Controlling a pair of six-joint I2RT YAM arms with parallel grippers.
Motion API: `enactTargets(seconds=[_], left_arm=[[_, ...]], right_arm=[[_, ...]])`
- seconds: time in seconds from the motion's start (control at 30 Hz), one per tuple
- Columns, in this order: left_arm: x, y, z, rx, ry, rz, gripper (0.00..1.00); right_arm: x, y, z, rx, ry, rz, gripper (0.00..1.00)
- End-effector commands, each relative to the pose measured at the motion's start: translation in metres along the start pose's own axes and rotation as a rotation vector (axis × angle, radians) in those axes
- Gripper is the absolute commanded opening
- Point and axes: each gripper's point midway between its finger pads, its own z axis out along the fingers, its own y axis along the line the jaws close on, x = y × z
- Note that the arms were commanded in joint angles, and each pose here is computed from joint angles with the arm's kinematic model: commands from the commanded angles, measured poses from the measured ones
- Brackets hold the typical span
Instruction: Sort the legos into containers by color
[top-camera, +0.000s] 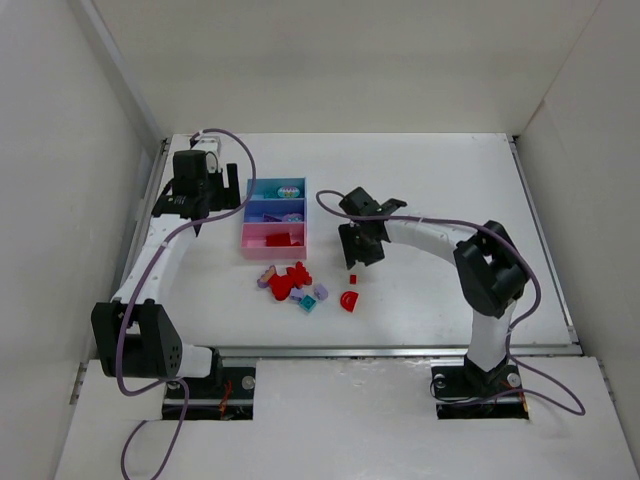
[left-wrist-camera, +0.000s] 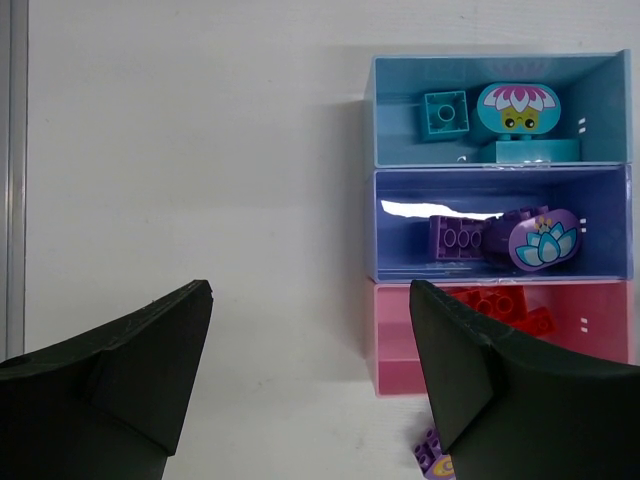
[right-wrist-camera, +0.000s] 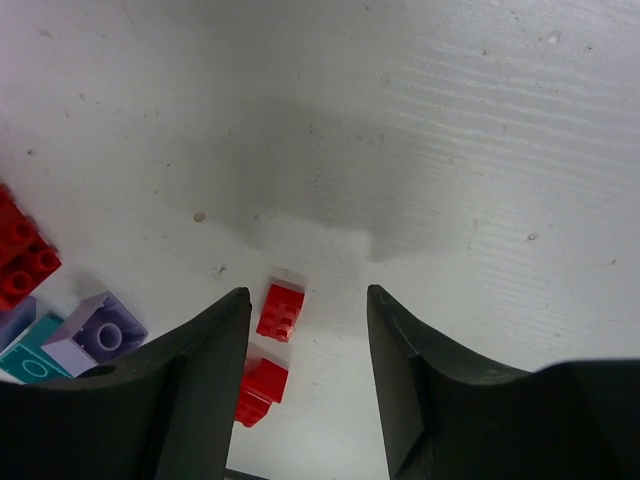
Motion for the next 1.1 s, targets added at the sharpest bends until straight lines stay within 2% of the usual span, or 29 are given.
enactTargets(seconds=[0.0, 0.3, 0.53, 0.63, 0.77, 0.87, 0.9, 1.03, 1.07], left_arm=[[-0.010, 0.000, -0.004, -0.001, -0.046, -0.020, 0.77], [-0.003, 0.001, -0.001, -0.002, -0.036, -0.019, 0.77], [-0.001, 0.001, -0.002, -0.002, -0.035, -0.010, 0.77], [0.000, 0.001, -0.004, -0.002, -0.035, -0.010, 0.77], [0.000, 0.001, -0.004, -0.002, -0.035, -0.010, 0.77], [-0.002, 0.001, -0.007, -0.001, -0.045, -0.011, 0.77], [-0.002, 0.001, -0.007, -0.001, -0.045, -0.011, 0.77], [0.000, 0.001, -0.008, -0.001, -0.045, -0.011, 0.77], [0.000, 0.001, -0.008, -0.001, -0.045, -0.011, 0.77]], right_arm=[[-0.008, 0.010, -0.017, -0.022, -0.029, -0.017, 0.55], [0.029, 0.018, 0.000, 0.014, 0.066, -0.084, 0.54], [0.030, 0.017, 0.007, 0.027, 0.069, -0.085, 0.50], [0.029, 0.012, 0.010, 0.056, 0.064, -0.067, 0.44], [0.016, 0.016, 0.009, 0.057, 0.017, -0.056, 0.30], [0.009, 0.016, 0.009, 0.069, -0.002, -0.055, 0.13], [0.009, 0.016, 0.009, 0.069, -0.002, -0.055, 0.01], [-0.011, 0.027, -0.012, 0.013, -0.084, -0.071, 0.00], [-0.032, 0.039, -0.026, -0.028, -0.158, -0.065, 0.00]])
